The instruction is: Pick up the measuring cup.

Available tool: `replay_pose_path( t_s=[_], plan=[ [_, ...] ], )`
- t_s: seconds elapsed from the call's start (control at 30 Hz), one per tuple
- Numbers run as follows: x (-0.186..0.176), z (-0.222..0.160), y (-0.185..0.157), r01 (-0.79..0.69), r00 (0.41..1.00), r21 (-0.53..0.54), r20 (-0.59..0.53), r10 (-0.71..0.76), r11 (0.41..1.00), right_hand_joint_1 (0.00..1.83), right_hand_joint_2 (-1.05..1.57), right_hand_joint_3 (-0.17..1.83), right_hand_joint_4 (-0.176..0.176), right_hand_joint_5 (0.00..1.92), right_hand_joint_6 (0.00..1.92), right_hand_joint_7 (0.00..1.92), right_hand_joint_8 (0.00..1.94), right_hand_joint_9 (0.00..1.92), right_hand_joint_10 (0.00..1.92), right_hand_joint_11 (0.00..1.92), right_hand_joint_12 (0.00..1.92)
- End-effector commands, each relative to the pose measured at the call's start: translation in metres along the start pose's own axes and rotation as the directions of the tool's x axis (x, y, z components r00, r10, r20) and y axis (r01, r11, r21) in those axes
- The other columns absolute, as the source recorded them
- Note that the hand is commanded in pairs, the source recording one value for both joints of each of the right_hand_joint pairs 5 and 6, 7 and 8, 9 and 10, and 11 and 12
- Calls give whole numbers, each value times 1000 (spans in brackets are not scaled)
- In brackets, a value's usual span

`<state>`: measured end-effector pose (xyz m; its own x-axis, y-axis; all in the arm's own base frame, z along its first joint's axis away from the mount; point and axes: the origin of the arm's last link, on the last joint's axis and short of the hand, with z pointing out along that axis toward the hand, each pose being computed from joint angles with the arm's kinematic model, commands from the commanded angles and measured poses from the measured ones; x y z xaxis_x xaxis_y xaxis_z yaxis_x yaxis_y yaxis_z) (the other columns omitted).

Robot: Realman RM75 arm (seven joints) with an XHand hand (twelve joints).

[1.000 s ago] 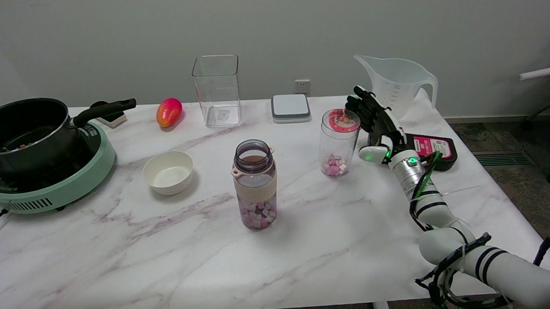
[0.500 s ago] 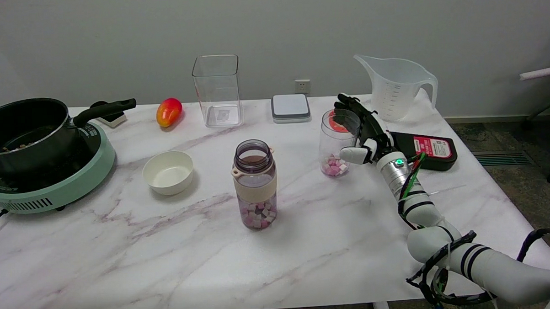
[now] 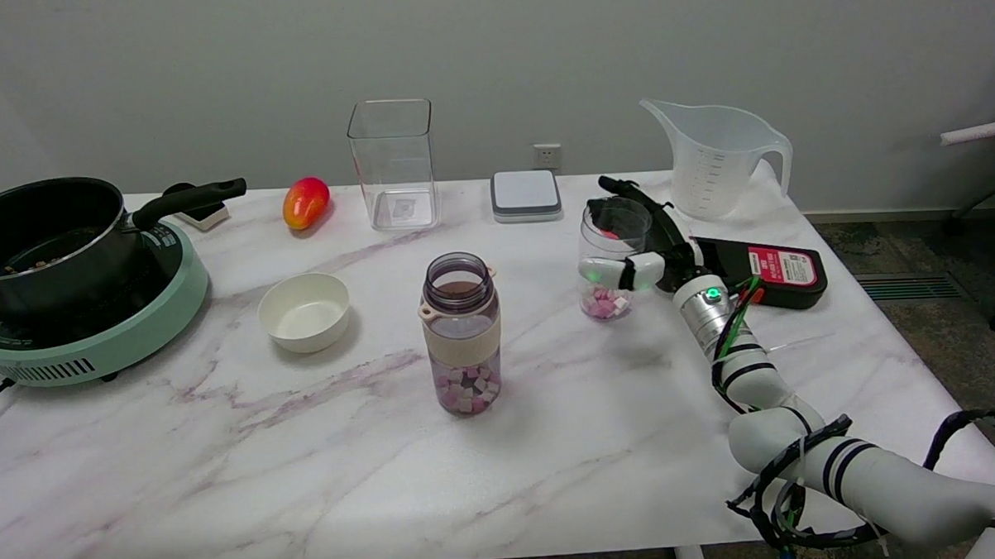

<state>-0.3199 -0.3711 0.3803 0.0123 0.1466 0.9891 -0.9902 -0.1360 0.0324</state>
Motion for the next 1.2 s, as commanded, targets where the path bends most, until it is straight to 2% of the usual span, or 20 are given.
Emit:
replay_pose_path(
  t_s=[0.03,0.23,0.4,0.63,0.9,1.2],
  plan=[
    [-1,2,1,7,1000,-1,-4,-7,1000,1441,151,673,0,512,512,783,783,740,740,592,592],
    [0,2,1,8,1000,2,-6,-8,1000,1483,311,577,0,632,632,948,948,925,925,722,722],
    [0,2,1,8,1000,4,-7,-8,1000,1500,303,695,0,744,744,1062,1062,988,988,738,738],
    [1,5,-8,-2,1000,42,-17,3,999,1494,342,856,0,932,932,1164,1164,1080,1080,861,861],
    [1,22,-60,-15,1000,194,14,13,981,1479,517,824,0,1129,1129,1289,1289,1183,1183,988,988],
    [-11,28,-126,247,955,328,78,-287,912,1502,557,857,0,1162,1162,1312,1312,1208,1208,1018,1018]
  ],
)
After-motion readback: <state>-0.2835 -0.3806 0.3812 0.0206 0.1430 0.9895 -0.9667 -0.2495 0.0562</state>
